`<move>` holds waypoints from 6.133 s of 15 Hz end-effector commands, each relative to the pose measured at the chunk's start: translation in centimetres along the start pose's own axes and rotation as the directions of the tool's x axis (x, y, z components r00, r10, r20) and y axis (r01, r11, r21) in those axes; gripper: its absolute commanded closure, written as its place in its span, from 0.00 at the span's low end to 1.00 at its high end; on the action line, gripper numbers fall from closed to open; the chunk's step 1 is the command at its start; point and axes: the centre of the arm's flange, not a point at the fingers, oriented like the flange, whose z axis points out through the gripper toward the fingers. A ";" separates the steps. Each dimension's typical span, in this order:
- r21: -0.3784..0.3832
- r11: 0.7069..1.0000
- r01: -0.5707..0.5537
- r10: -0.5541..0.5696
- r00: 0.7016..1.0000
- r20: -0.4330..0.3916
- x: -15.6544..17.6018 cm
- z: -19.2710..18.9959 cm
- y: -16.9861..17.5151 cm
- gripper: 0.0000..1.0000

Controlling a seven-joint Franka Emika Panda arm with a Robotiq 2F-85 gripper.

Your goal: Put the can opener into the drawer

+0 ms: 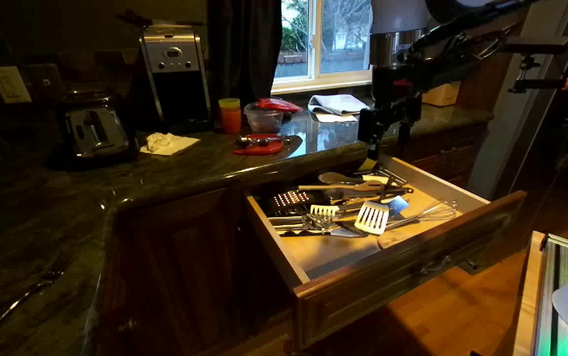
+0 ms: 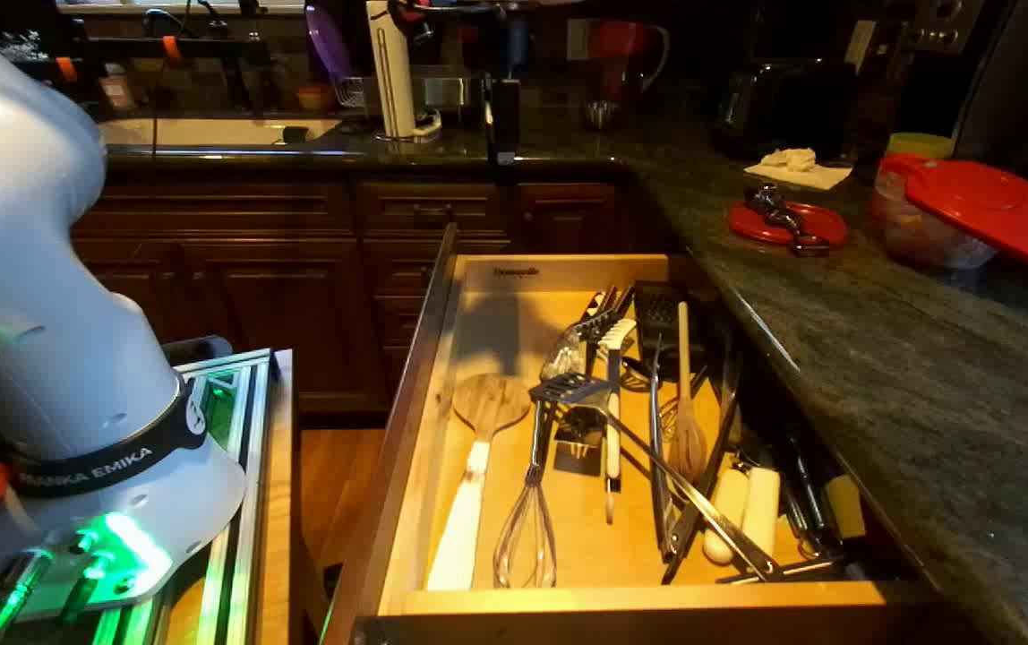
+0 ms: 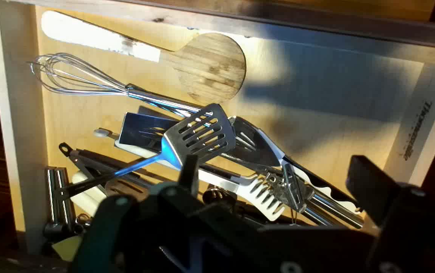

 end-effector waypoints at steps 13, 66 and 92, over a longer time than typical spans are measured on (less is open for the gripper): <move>-0.055 0.981 0.185 -0.187 0.981 -0.044 4.3 -2.7 1.6 0.00; -0.067 0.087 0.994 -0.947 0.061 -0.316 40.6 4.2 -4.9 0.00; -0.023 0.038 0.999 -0.977 0.032 -0.211 40.8 4.3 -4.1 1.00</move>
